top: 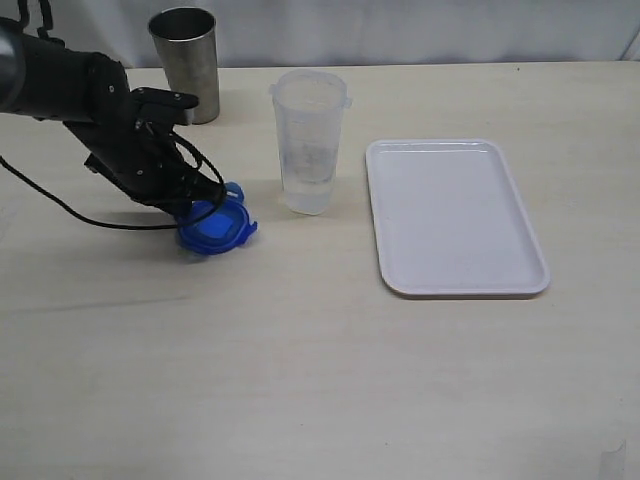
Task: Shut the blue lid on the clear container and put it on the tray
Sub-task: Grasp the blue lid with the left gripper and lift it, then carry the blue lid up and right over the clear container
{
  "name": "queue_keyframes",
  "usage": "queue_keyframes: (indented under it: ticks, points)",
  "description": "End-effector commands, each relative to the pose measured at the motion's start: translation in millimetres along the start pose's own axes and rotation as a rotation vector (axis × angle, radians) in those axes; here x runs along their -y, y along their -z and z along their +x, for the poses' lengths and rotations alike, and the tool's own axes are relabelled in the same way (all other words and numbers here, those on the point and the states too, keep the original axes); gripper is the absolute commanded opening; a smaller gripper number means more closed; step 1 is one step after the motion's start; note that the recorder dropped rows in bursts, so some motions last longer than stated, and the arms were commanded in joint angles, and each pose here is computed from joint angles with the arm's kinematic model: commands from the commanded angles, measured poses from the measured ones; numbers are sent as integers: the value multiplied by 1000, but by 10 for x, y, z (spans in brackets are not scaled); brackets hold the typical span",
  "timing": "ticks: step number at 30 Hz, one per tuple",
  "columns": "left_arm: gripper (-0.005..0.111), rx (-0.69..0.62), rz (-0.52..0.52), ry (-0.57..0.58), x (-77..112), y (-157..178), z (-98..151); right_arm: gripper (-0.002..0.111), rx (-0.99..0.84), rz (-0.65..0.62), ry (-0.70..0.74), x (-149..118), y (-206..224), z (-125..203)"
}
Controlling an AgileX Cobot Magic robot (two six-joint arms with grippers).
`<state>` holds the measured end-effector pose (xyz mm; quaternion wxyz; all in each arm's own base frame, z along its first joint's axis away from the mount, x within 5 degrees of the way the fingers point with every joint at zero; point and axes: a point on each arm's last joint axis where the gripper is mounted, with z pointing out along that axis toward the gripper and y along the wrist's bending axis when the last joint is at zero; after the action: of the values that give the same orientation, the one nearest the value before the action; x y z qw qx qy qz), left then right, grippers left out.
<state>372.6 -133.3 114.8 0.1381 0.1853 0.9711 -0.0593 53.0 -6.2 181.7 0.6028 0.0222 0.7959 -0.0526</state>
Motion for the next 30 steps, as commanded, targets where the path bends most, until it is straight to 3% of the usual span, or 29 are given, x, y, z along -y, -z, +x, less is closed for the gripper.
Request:
queue_keyframes:
  ticks: [1, 14, 25, 30]
  points:
    - [0, 90, -31, -59, -1, 259, -96, 4, 13, 3, 5, 1, 1, -4]
    - [0, 294, -72, -185, 42, 991, -228, 4, 13, 3, 5, 1, 1, -4]
    - [0, 390, -146, -476, 67, 1342, -263, 4, 13, 3, 5, 1, 1, -4]
    - [0, 516, -179, -602, 288, 1489, -420, 4, 13, 3, 5, 1, 1, -4]
